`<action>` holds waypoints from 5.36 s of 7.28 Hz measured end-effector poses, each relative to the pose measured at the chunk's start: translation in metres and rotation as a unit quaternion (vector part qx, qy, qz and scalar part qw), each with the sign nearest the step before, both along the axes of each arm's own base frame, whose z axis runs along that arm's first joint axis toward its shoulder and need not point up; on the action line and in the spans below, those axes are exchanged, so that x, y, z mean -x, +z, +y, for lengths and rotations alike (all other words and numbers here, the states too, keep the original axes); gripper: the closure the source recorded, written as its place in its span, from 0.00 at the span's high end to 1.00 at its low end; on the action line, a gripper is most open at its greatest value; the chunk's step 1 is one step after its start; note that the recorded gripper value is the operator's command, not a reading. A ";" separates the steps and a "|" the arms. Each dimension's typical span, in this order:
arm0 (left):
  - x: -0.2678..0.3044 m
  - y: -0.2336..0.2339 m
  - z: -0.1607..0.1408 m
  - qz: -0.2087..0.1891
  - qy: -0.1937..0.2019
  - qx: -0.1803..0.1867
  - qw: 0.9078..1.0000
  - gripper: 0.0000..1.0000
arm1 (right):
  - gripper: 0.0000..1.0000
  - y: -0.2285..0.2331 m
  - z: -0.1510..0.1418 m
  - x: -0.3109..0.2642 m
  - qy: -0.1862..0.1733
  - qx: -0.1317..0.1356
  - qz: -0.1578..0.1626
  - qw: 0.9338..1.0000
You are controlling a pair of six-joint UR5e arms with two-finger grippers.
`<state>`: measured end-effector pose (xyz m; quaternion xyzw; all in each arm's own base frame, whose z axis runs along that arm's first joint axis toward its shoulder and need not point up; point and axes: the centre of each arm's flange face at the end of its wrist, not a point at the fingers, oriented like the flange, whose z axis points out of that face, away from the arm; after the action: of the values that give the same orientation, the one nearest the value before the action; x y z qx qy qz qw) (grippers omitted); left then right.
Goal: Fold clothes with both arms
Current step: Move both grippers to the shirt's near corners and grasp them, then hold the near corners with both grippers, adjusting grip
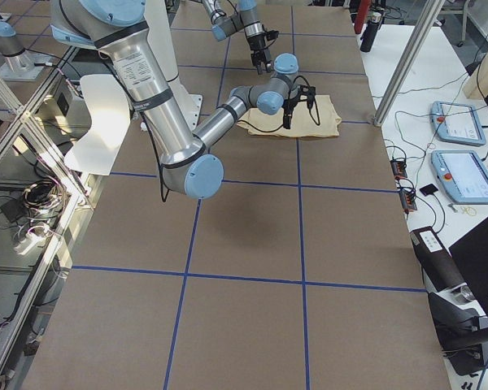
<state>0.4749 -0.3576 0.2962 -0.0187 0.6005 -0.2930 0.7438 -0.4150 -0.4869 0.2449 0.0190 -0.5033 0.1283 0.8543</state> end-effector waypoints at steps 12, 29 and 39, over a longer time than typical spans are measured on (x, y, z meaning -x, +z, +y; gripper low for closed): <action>-0.060 0.026 0.013 -0.051 0.026 0.013 0.998 0.00 | 1.00 0.004 0.022 0.002 0.001 0.007 -0.028 1.000; -0.052 0.012 0.013 -0.036 0.025 0.011 0.999 0.00 | 0.83 0.015 0.139 0.192 0.075 0.147 0.073 0.983; -0.053 0.016 0.013 -0.039 0.024 0.011 0.999 0.00 | 0.00 0.005 0.139 0.191 0.070 0.144 0.062 0.985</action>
<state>0.5278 -0.3446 0.3118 -0.0301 0.5671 -0.2826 0.7731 -0.6056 -0.3475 0.2497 -0.0607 -0.4233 0.2578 0.8664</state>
